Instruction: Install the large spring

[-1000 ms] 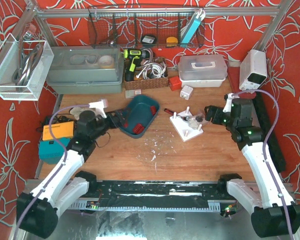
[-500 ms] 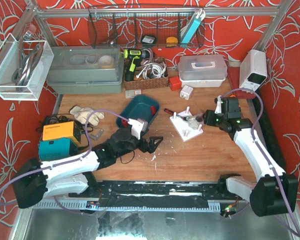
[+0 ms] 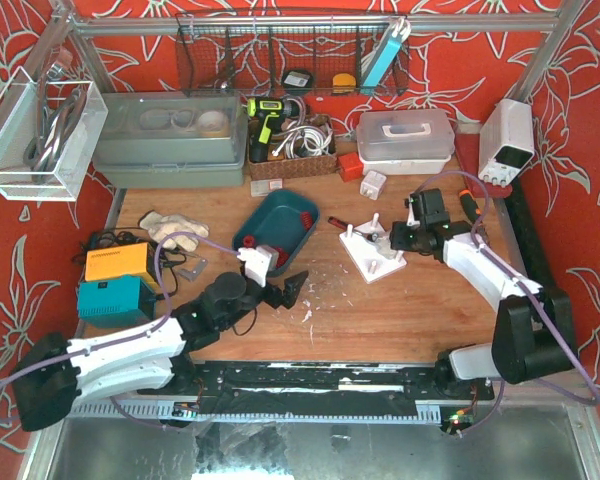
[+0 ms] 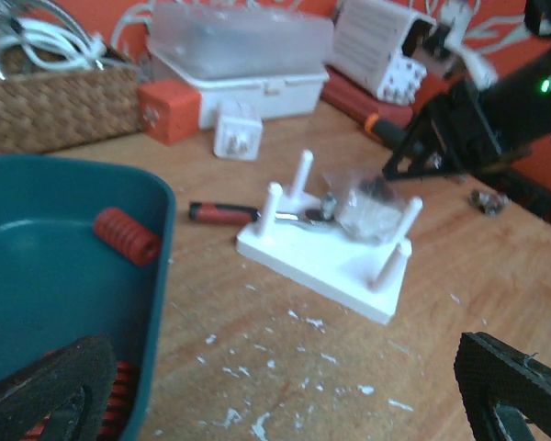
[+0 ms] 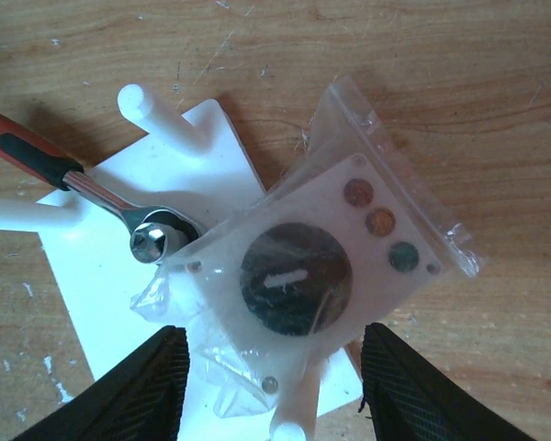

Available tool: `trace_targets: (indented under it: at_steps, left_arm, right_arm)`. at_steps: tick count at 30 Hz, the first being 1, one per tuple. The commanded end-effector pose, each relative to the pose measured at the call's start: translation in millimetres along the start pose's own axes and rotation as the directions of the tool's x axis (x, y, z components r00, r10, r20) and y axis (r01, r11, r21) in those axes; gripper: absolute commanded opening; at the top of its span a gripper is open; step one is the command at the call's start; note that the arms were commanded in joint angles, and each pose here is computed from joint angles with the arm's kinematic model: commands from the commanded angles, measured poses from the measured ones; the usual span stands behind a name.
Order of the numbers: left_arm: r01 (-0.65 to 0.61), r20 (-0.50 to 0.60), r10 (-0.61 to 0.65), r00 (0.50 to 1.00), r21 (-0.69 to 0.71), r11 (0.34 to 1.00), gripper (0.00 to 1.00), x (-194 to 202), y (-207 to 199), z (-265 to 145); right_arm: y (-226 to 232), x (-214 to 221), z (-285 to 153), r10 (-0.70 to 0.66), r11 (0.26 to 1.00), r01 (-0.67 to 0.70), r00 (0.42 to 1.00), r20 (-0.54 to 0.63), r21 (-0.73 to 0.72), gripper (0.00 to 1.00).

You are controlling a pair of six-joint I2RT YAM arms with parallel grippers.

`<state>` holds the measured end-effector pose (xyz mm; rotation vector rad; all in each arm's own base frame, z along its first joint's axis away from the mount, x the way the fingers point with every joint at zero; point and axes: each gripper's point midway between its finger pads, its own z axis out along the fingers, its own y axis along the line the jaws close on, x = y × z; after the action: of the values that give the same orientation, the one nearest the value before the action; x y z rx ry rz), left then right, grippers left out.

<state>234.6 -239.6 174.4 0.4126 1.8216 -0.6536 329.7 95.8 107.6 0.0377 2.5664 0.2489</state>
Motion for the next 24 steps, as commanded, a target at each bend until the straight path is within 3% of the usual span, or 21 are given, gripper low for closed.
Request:
trace_targets:
  at_steps: [1, 6, 13, 24]
  left_arm:
    - [0.006, 0.132, 0.005, 0.991, -0.078, 0.997, 1.00, -23, 16, -16]
    - [0.007, 0.134, 0.007, 0.991, -0.105, 0.994, 1.00, -25, 20, -17]
    - [0.005, 0.098, 0.007, 0.995, -0.121, 0.993, 1.00, -19, 21, -10]
    - [0.009, 0.105, 0.006, 0.994, -0.147, 0.989, 1.00, -19, 26, -11]
  right_arm:
    - [0, -16, 5, -0.021, 0.998, 0.019, 0.999, 0.031, 0.060, 0.56]
    - [-2, -14, 20, -0.029, 0.996, 0.029, 1.000, -0.001, 0.084, 0.60]
    - [3, -12, 35, -0.027, 0.998, 0.028, 0.999, -0.027, 0.062, 0.57]
    - [3, -20, 24, -0.032, 0.997, 0.032, 0.999, 0.009, 0.066, 0.23]
